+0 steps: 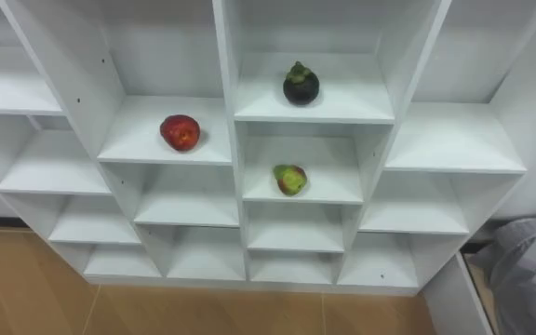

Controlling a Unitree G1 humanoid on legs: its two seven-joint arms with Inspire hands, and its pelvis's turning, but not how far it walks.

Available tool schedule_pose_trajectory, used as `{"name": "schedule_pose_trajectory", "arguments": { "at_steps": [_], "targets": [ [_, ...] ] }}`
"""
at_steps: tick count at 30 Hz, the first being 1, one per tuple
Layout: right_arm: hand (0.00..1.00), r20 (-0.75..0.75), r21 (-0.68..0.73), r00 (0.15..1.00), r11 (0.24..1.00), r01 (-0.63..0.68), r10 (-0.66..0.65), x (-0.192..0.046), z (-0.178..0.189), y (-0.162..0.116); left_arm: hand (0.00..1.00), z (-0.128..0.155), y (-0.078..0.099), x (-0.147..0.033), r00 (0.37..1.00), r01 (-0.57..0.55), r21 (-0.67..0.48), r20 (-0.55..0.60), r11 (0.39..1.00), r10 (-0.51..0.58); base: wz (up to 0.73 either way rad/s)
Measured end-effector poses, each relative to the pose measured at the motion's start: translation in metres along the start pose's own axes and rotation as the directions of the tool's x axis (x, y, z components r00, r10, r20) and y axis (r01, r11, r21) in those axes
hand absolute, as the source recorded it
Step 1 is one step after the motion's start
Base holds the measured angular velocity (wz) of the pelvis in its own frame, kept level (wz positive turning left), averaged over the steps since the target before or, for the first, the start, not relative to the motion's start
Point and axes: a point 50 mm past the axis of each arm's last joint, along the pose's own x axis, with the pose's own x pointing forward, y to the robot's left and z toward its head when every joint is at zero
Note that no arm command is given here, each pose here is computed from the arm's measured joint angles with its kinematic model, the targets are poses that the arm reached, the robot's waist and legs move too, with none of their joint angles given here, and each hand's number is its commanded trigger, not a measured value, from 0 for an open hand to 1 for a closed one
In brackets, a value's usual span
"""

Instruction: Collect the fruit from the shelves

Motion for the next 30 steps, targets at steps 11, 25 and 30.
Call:
{"name": "schedule_pose_trajectory", "arguments": {
  "at_steps": [11, 25, 30],
  "targets": [
    [0.0, 0.003, -0.001, 1.0, 1.0, -0.006, 0.006, 0.0, 0.001, 0.001, 1.0, 0.0, 0.0, 0.0, 1.0, 0.005, 0.0, -0.001, 1.0, -0.005, 0.0],
    [0.0, 0.027, 0.171, 0.99, 0.976, 0.132, -0.139, -0.001, 0.008, -0.012, 1.0, 0.007, 0.003, 0.001, 1.0, -0.016, -0.068, 0.017, 0.998, 0.017, 0.0],
    [0.0, 0.119, 0.268, 0.958, 0.937, 0.223, -0.262, -0.003, 0.033, -0.024, 1.0, 0.009, 0.01, 0.001, 0.999, -0.041, -0.088, 0.026, 0.995, 0.044, -0.05]
  ]
}}
